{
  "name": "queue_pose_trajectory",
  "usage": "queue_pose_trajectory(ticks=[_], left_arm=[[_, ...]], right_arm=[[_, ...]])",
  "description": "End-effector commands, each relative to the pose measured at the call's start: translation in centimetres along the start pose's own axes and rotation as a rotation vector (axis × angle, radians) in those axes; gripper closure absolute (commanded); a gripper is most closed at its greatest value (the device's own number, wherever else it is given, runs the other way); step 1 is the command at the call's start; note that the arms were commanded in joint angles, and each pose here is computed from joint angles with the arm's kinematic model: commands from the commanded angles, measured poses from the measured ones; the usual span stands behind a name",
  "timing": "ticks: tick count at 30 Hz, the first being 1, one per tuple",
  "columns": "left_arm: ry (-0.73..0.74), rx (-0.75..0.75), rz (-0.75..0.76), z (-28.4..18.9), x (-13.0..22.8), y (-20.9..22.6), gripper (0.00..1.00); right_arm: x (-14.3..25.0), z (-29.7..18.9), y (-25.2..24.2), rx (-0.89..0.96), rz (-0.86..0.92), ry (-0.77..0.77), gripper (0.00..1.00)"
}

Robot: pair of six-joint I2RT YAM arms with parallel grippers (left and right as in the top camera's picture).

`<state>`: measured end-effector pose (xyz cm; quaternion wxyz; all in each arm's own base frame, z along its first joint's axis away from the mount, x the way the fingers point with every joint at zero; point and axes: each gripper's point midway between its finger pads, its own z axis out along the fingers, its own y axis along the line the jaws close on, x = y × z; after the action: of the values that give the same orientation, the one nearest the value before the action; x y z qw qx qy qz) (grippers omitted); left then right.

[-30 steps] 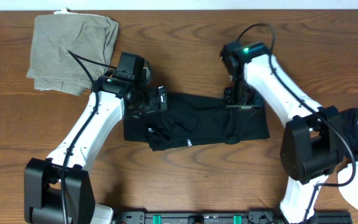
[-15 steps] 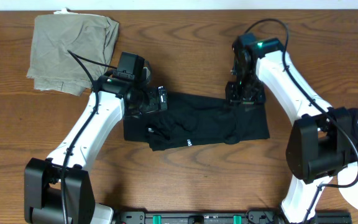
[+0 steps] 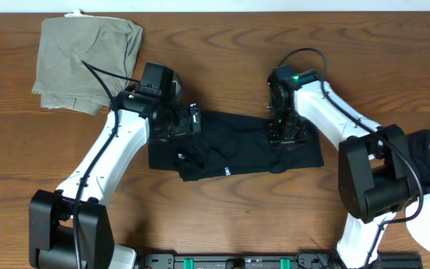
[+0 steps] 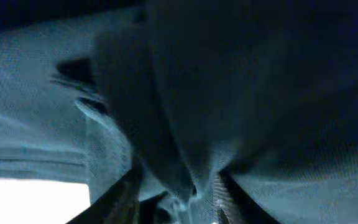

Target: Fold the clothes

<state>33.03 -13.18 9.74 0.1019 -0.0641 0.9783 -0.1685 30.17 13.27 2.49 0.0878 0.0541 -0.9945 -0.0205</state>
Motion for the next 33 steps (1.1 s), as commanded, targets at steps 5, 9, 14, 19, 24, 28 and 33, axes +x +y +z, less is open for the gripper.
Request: queue_pose_trajectory(ticks=[5,9,14,19,24,28,33], left_arm=[[-0.003,-0.009,0.004,-0.1,0.1,0.2,0.02],[-0.003,-0.009,0.005,-0.1,0.1,0.2,0.02],[-0.003,-0.009,0.005,-0.1,0.1,0.2,0.02],[-0.002,-0.009,0.004,-0.1,0.2,0.2,0.02],[-0.002,-0.009,0.005,-0.1,0.2,0.2,0.02],[-0.002,-0.009,0.005,-0.1,0.2,0.2,0.02],[-0.003,-0.009,0.005,-0.1,0.2,0.2,0.02]], right_arm=[[-0.3,-0.6,-0.5,0.143,0.032,-0.069,0.99],[-0.3,-0.6,0.3,0.132,0.019,-0.073,0.99],[-0.9,-1.3,1.5,0.095,0.011,-0.097,0.99],[-1.9,-2.5,2.3,0.064,0.028,-0.131,0.99],[-2.9,-3.6,3.4,0.015,0.024,-0.164,0.99],[-3.3,-3.9,3.7,-0.001,0.025,-0.18,0.99],[-3.2,-4.0,4.8,-0.06,0.018,-0.171,0.99]])
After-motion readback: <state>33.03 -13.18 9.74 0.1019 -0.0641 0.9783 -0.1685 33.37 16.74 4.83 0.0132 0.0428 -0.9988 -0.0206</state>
